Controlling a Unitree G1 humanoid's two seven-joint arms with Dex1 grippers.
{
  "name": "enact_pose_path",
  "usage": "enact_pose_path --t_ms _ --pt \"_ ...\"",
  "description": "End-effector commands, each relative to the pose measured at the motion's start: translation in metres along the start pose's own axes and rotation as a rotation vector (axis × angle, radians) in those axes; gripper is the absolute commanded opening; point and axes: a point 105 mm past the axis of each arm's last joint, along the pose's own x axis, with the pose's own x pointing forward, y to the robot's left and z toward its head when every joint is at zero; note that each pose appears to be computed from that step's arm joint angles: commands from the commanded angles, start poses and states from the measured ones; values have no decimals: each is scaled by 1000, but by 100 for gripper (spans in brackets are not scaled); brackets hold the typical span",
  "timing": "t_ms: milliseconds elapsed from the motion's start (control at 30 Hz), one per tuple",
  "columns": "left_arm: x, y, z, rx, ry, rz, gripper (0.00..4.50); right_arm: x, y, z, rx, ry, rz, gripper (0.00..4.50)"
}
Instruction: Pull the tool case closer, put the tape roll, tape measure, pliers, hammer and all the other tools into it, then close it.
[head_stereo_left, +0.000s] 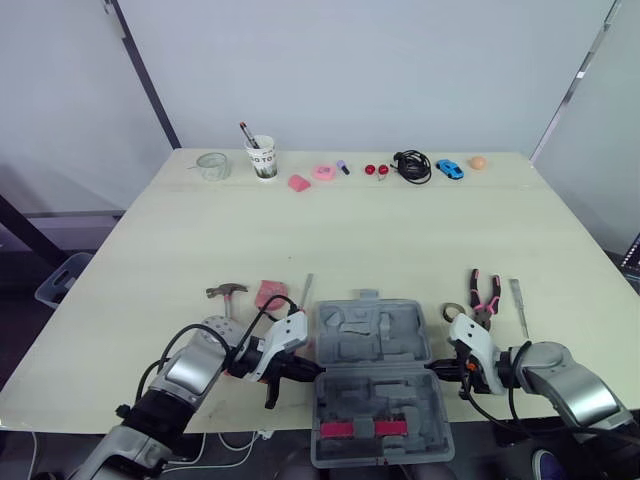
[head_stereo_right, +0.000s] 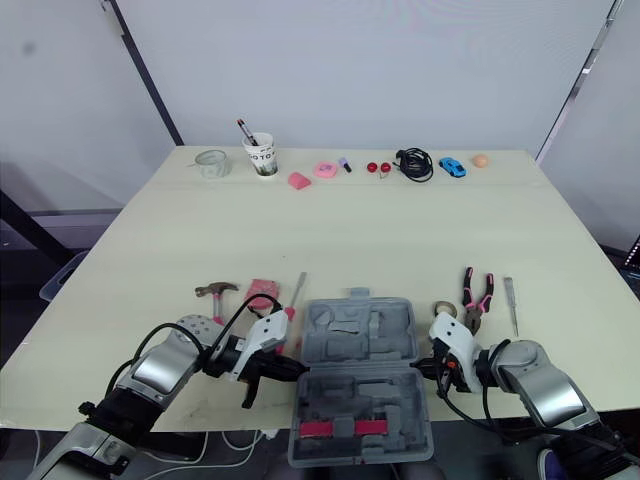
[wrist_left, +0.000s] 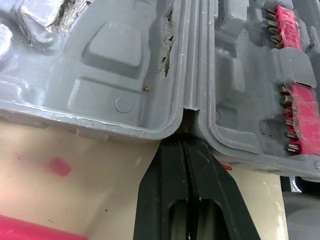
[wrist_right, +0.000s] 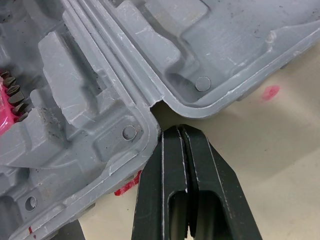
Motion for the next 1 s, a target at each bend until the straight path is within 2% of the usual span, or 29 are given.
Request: enact_pose_path --t_ms 33,700,1000 --pt "1 5 2 14 -2 27 4 0 3 7 -28 -20 10 0" --pt "-3 7 1 14 0 36 4 1 -5 15 -38 -57 -28 0" --pt "-2 11 2 14 -7 54 4 2 -2 9 -35 -27 -6 0"
